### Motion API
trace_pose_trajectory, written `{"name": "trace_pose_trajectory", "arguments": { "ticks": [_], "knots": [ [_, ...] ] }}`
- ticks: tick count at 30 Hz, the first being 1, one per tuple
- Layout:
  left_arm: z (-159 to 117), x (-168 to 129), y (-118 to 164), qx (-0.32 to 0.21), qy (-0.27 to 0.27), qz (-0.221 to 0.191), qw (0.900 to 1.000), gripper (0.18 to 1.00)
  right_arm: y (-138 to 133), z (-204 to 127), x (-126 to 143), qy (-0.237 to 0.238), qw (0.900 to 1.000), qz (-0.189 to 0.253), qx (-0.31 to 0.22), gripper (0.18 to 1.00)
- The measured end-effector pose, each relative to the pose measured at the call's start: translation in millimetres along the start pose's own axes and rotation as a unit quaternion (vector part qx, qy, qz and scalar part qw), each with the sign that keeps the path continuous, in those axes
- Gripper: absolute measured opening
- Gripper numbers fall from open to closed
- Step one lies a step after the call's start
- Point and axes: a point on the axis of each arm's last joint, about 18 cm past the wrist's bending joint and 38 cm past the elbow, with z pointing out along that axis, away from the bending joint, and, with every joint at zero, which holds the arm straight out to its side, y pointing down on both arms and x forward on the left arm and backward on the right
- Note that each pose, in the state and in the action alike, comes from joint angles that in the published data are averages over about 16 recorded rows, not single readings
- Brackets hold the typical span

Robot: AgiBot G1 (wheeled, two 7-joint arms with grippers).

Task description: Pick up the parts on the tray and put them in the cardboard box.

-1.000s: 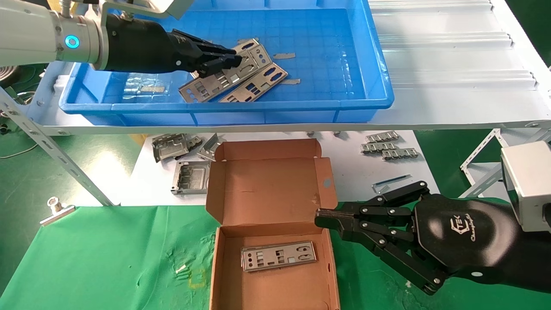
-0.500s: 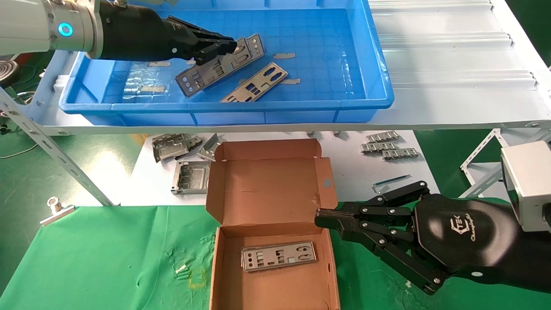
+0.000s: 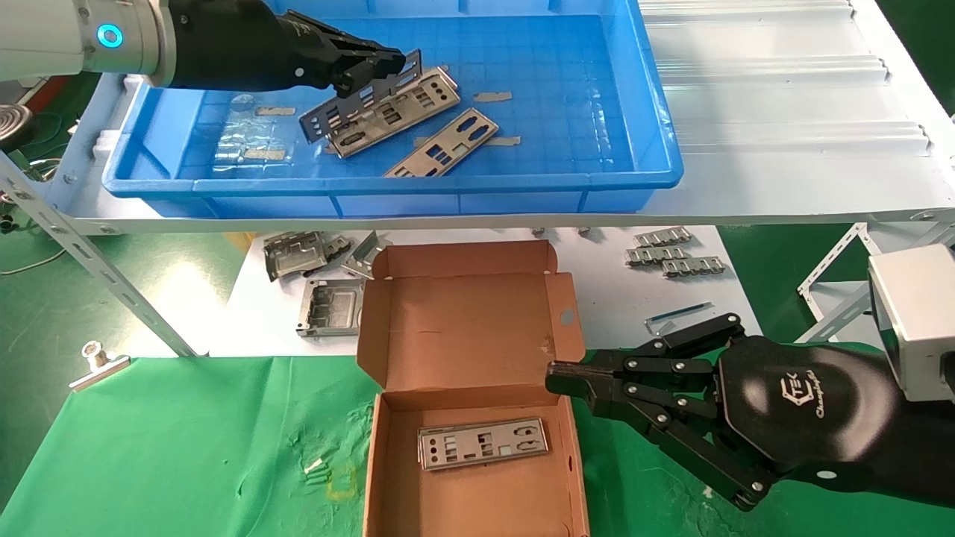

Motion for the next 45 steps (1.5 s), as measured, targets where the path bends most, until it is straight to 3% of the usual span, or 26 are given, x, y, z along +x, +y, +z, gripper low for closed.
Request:
{"name": "trace_pose_trajectory", "arguments": {
  "ticks": [10, 20, 30, 45],
  "knots": [
    [-12.6, 2.1, -8.1, 0.025, 0.021, -0.014, 0.9994, 0.193, 0.0, 0.0, 0.0, 0.000, 1.000, 0.000, 0.000, 0.191],
    [-38.6, 13.1, -14.2, 0.058, 0.078, -0.022, 0.9950, 0.193, 0.0, 0.0, 0.0, 0.000, 1.000, 0.000, 0.000, 0.191],
    [-67.6, 29.6, -12.9, 0.078, 0.145, -0.007, 0.9863, 0.193, 0.0, 0.0, 0.0, 0.000, 1.000, 0.000, 0.000, 0.191],
    [-91.3, 50.1, 1.0, 0.084, 0.192, 0.015, 0.9777, 0.192, 0.0, 0.0, 0.0, 0.000, 1.000, 0.000, 0.000, 0.191]
  ]
}}
